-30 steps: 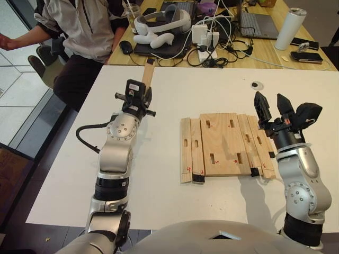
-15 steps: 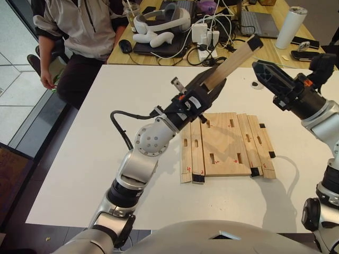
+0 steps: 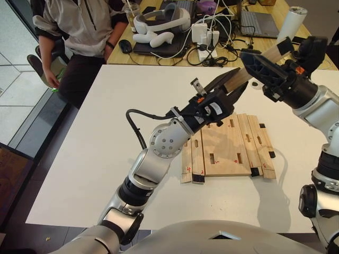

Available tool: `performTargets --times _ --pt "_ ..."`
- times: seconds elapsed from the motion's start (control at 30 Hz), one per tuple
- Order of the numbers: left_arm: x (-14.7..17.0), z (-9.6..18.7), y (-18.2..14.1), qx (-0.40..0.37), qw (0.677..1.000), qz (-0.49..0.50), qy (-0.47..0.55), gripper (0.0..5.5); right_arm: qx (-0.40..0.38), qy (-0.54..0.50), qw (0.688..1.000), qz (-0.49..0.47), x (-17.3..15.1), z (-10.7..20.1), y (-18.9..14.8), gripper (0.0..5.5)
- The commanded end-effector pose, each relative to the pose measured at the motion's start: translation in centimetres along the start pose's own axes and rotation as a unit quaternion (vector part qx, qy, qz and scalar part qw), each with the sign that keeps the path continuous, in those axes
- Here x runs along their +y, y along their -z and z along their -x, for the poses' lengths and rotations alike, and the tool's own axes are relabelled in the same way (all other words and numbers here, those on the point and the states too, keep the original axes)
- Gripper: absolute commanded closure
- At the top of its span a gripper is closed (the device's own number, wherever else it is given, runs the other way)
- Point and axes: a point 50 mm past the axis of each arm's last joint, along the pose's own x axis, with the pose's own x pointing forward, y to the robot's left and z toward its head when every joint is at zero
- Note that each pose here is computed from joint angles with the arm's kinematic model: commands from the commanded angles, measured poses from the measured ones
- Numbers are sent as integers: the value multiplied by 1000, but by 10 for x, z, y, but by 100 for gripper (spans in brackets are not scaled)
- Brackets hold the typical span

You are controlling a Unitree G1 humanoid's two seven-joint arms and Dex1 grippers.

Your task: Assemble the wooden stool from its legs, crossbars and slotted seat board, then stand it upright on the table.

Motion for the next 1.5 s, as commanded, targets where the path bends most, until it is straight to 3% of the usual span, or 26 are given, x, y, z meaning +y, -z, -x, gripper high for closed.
performTargets --times 0.03,0.57,0.77,0.8,0.87,1.03,1.1,1.23,1.37,1.5 --pt "-1 2 4 8 1000 -6 6 421 16 -15 1000 18 1 -2 -9 247" --pt "4 5 8 14 1000 -22 4 421 50 -25 998 32 -5 4 -8 500" --pt "2 8 10 13 1000 -21 16 421 52 -32 998 32 -4 5 -10 511" --pt "1 8 9 8 1000 -17 21 378 52 -33 998 32 -4 5 -9 512" --pt "-2 10 8 0 999 -12 34 344 51 -30 998 32 -4 6 -8 512" --pt "-4 14 11 16 999 -17 38 275 43 9 998 40 -7 11 -1 512" --pt "-2 20 15 33 999 -12 35 275 39 72 995 54 -14 21 0 512" --pt "10 42 28 99 994 27 -22 275 110 249 953 131 -13 47 32 512" --pt "23 52 34 137 985 60 -81 275 142 338 916 161 13 49 73 512" --pt "27 52 35 150 981 79 -99 275 180 446 848 225 20 62 95 512"
